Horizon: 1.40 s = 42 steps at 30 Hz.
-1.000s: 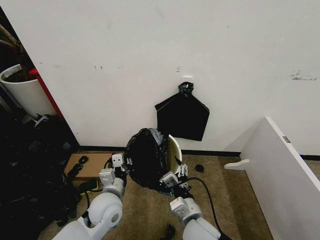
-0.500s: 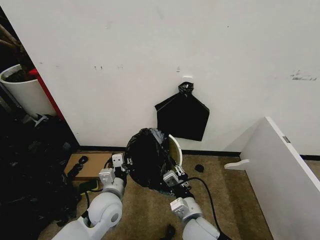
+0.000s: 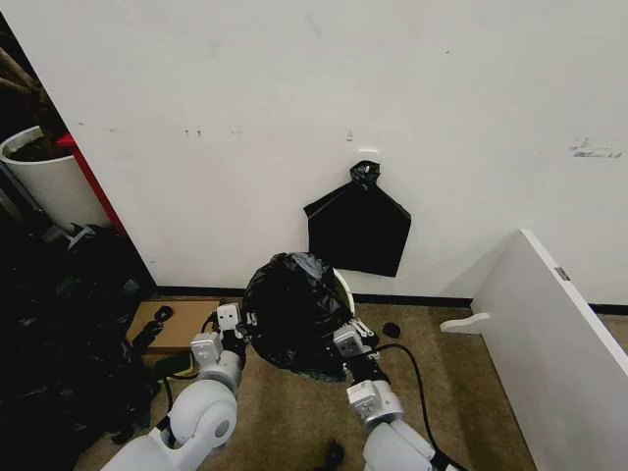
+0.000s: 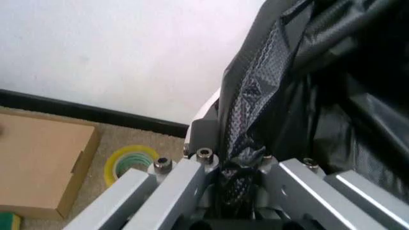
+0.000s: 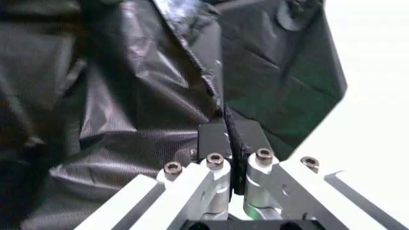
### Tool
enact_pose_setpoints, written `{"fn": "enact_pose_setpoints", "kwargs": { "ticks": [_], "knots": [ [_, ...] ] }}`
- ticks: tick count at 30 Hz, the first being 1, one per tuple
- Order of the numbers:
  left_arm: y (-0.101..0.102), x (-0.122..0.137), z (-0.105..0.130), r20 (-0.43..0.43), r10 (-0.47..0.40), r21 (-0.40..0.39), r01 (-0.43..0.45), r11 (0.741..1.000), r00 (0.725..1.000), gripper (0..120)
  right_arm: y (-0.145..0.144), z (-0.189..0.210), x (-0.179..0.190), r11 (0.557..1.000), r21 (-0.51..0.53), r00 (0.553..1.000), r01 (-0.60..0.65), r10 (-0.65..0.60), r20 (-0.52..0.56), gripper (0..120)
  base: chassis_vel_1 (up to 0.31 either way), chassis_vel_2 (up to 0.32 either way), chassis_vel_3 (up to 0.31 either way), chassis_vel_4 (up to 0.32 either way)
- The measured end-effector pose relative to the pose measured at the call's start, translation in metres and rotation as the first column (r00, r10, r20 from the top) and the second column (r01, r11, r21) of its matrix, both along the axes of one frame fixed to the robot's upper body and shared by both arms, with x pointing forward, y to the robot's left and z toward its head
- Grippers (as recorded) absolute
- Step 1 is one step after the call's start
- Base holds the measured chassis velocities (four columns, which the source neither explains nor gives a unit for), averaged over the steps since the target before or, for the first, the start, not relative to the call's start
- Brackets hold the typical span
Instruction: Place the garbage bag over the trash bin.
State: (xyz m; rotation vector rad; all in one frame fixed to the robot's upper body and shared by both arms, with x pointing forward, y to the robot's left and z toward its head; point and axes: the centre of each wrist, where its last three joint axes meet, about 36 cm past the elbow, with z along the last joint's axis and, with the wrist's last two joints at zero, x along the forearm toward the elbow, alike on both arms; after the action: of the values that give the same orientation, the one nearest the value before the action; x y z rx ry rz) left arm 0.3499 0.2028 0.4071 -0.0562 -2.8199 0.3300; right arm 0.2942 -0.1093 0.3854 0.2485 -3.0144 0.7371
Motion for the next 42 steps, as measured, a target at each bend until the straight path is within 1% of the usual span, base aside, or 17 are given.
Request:
{"fn": "enact_pose_setpoints", "kwargs": {
  "ticks": [4, 8, 11, 17, 19, 21, 24, 30, 33, 34, 35, 36, 38, 39, 40, 42],
  "knots": [
    [0.002, -0.002, 0.0, 0.002, -0.005, -0.001, 0.005, 1.0, 1.0, 0, -0.009, -0.002, 0.006, 1.0, -0.002, 1.0, 0.03, -0.03, -0.004, 0, 0.0, 0.0, 0.0, 0.0],
    [0.004, -0.007, 0.0, 0.004, -0.013, -0.014, 0.013, 1.0, 1.0, 0, -0.022, -0.016, 0.014, 0.999, -0.004, 0.999, 0.046, -0.046, 0.002, 0, 0.0, 0.0, 0.0, 0.0],
    [0.005, -0.008, 0.001, 0.011, -0.019, -0.022, 0.019, 1.0, 1.0, 0, -0.026, -0.021, 0.014, 0.999, 0.007, 0.999, 0.04, -0.04, 0.0, 0, 0.0, 0.0, 0.0, 0.0],
    [0.009, -0.013, 0.008, 0.04, -0.064, -0.073, 0.066, 0.995, 0.997, 0, -0.033, -0.037, 0.019, 0.999, 0.048, 1.0, 0.0, 0.0, 0.006, 0, 0.0, 0.0, 0.0, 0.0],
    [0.009, -0.013, 0.008, 0.04, -0.064, -0.073, 0.066, 0.995, 0.997, 0, -0.033, -0.037, 0.019, 0.999, 0.048, 1.0, 0.0, 0.0, 0.006, 0, 0.0, 0.0, 0.0, 0.0],
    [0.011, -0.015, 0.011, 0.035, -0.077, -0.1, 0.08, 0.992, 0.996, 0, -0.043, -0.055, 0.023, 0.997, 0.082, 1.0, -0.009, 0.008, 0.013, 0, 0.0, 0.0, 0.0, 0.0],
    [0.013, -0.016, 0.015, 0.02, -0.086, -0.127, 0.088, 0.988, 0.996, 0, -0.051, -0.064, 0.026, 0.994, 0.108, 1.0, -0.01, 0.007, 0.026, 0, 0.0, 0.0, 0.0, 0.0],
    [0.011, -0.016, 0.017, -0.003, -0.08, -0.145, 0.079, 0.986, 0.997, 0, -0.055, -0.066, 0.027, 0.991, 0.13, 0.999, -0.015, 0.009, 0.047, 0, 0.0, 0.0, 0.0, 0.0],
    [0.009, -0.01, 0.015, -0.031, -0.048, -0.156, 0.042, 0.987, 0.998, 0, -0.054, -0.061, 0.022, 0.984, 0.175, 0.998, -0.039, 0.031, 0.048, 14, 0.0, 0.0, 0.0, 0.0],
    [0.01, -0.008, 0.015, -0.041, -0.037, -0.16, 0.03, 0.987, 0.998, 0, -0.054, -0.06, 0.02, 0.981, 0.19, 0.999, -0.042, 0.034, 0.042, 16, 0.0, 0.0, 0.0, 0.0],
    [0.01, -0.008, 0.015, -0.041, -0.037, -0.16, 0.03, 0.987, 0.998, 0, -0.054, -0.06, 0.02, 0.981, 0.19, 0.999, -0.042, 0.034, 0.042, 16, 0.0, 0.0, 0.0, 0.0],
    [0.01, -0.005, 0.015, -0.063, -0.016, -0.174, 0.005, 0.985, 0.998, 0, -0.054, -0.058, 0.018, 0.976, 0.212, 0.999, -0.041, 0.034, 0.033, 22, 0.0, 0.0, 0.0, 0.0],
    [0.01, -0.003, 0.016, -0.078, -0.006, -0.185, -0.009, 0.983, 0.997, 0, -0.055, -0.058, 0.017, 0.973, 0.228, 0.999, -0.038, 0.032, 0.027, 25, 0.0, 0.0, 0.0, 0.0],
    [0.01, -0.002, 0.016, -0.084, -0.003, -0.19, -0.013, 0.982, 0.996, 0, -0.055, -0.057, 0.017, 0.972, 0.234, 0.999, -0.037, 0.031, 0.025, 32, 0.0, 0.0, 0.0, 0.0],
    [0.011, 0.003, 0.019, -0.115, 0.016, -0.211, -0.04, 0.977, 0.993, 0, -0.057, -0.055, 0.016, 0.963, 0.269, 1.0, -0.029, 0.025, 0.019, 38, 0.0, 0.0, 0.0, 0.0],
    [0.013, 0.008, 0.022, -0.146, 0.035, -0.228, -0.068, 0.971, 0.989, 0, -0.06, -0.048, 0.013, 0.945, 0.325, 1.0, -0.014, 0.015, 0.001, 47, 0.0, 0.0, 0.0, 0.0]
  ]
}}
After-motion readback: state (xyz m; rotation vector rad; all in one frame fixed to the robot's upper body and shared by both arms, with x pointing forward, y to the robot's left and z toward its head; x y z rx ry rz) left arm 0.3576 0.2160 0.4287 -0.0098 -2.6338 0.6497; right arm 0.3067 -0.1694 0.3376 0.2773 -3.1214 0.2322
